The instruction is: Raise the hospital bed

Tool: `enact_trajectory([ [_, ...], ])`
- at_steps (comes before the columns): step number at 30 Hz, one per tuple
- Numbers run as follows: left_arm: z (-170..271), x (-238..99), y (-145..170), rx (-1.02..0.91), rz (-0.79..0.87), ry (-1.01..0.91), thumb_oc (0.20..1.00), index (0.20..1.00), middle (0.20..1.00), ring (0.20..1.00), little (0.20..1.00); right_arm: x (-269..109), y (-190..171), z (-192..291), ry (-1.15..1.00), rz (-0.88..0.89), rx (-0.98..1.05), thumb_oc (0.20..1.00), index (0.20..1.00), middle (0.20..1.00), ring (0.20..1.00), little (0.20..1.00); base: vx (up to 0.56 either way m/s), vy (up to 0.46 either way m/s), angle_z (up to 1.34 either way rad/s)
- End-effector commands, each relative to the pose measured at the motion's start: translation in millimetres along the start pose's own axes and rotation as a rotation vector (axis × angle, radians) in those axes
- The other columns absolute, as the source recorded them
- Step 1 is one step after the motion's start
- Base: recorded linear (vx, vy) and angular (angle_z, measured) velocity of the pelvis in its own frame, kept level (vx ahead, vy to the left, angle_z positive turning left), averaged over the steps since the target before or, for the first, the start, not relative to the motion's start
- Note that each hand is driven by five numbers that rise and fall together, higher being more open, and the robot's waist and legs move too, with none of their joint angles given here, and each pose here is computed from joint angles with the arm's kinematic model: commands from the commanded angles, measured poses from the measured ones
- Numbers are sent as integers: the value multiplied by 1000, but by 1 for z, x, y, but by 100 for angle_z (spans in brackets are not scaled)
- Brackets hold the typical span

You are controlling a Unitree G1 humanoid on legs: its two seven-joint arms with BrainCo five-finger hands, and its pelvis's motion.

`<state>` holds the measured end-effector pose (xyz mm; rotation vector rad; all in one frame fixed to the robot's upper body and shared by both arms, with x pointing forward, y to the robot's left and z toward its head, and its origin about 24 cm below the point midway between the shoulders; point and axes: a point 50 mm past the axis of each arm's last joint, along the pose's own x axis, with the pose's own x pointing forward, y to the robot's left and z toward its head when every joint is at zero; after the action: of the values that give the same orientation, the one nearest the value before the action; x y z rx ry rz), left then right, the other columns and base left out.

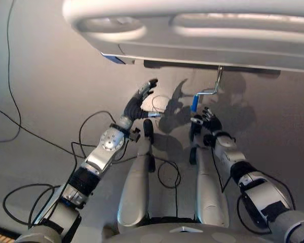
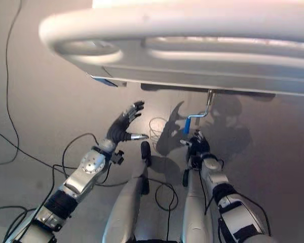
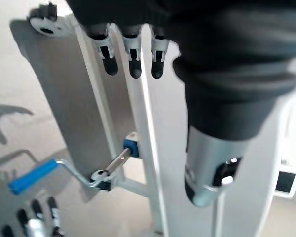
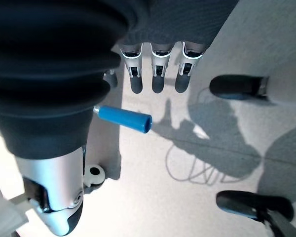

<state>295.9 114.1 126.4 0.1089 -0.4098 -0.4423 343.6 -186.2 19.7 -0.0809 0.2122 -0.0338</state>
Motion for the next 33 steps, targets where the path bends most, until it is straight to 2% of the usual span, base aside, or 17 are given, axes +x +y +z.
enact_trajectory([
  [1, 41, -1, 4, -37, -14, -200, 1000, 1000, 1000, 1000, 1000, 3, 14, 23, -104, 33, 47, 1000, 1000, 1000, 1000, 1000, -12, 27, -6],
  [12, 84, 2, -2, -58, -32, -386, 1000, 1000, 1000, 1000, 1000, 14, 18, 56, -178, 47, 105, 1000, 1000, 1000, 1000, 1000, -1, 5, -2],
  [22, 108, -5, 1, -34, -12, -487, 1000, 1000, 1000, 1000, 1000, 17, 22, 100, -297, 83, 310, 1000, 1000, 1000, 1000, 1000, 8, -1, 1],
  [33, 116, -5, -3, -71, -20, -528, 1000, 1000, 1000, 1000, 1000, 30, 7, 123, -277, 34, 280, 1000, 1000, 1000, 1000, 1000, 3, 3, 0],
])
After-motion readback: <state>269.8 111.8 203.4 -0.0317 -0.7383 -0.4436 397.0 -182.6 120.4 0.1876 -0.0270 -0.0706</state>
